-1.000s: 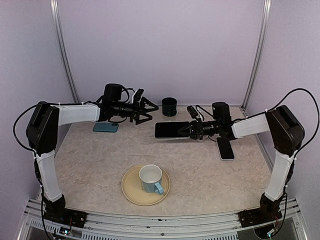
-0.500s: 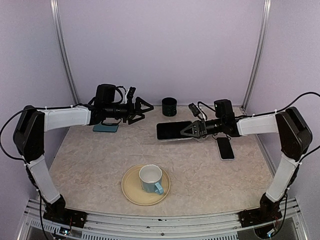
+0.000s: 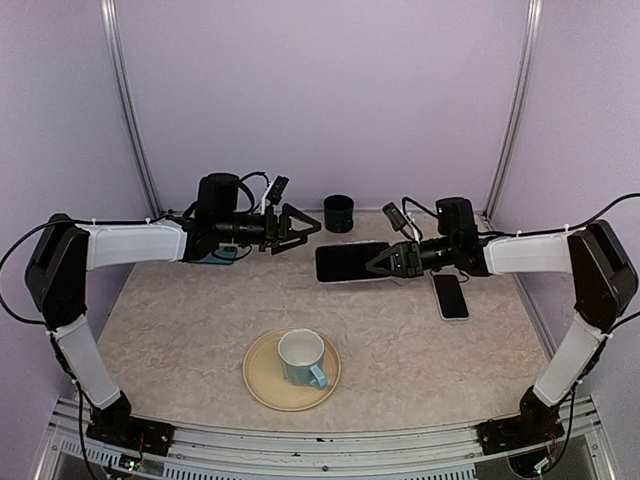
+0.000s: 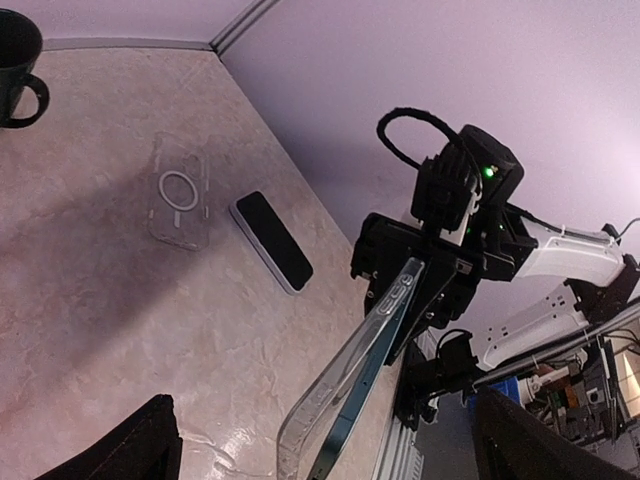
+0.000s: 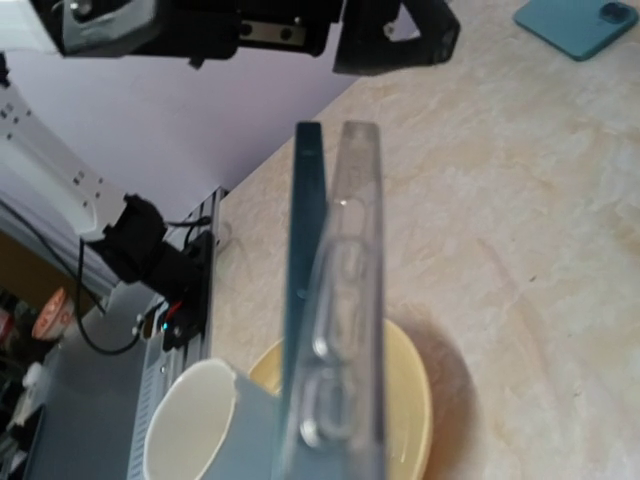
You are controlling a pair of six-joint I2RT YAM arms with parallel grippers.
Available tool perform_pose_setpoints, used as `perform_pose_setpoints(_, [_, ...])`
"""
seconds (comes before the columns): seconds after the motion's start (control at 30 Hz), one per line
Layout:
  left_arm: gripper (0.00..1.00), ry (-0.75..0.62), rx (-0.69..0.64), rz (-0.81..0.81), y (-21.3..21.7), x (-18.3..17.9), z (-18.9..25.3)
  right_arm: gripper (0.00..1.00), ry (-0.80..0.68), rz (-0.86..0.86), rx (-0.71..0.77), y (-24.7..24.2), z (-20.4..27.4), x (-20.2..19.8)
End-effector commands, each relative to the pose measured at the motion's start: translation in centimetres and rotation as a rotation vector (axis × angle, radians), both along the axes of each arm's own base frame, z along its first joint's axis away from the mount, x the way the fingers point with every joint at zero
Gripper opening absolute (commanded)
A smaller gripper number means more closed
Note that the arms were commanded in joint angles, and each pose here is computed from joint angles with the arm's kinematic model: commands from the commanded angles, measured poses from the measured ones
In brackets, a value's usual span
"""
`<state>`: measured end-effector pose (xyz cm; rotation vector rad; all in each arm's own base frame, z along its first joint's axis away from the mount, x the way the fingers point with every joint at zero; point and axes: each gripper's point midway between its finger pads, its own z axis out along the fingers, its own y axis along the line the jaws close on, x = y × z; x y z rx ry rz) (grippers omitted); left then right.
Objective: Put the phone into the phone case
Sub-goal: Press the phone at the bottom corners of the phone case.
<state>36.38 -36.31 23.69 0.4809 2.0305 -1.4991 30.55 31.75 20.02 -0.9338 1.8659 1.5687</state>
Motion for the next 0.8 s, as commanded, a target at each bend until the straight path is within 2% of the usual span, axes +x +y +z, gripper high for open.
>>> perform_pose_setpoints(0.0, [0.99, -0.066, -0.031, -0.133, -1.8, -2.5, 0.7, 0.0, -0.154, 0.096, 0.072, 0.4, 2.7, -2.2])
perform_pose_setpoints(0.37, [0.98, -0.068, -0.05, -0.256, -3.4, -5.3, 0.5, 0.0, -0.213, 0.157, 0.099, 0.7, 3.6, -4.2])
perform_pose_setpoints(0.53, [0.84, -0.062, -0.058, -0.297, -3.9, -6.5, 0.3, 0.0, -0.231, 0.158, 0.107, 0.6, 4.0, -4.4])
perform_pose_setpoints(0.77, [0.54, -0.047, -0.088, -0.325, -3.9, -7.2, 0.3, 0.0, -0.232, 0.144, 0.101, 0.6, 3.9, -4.2])
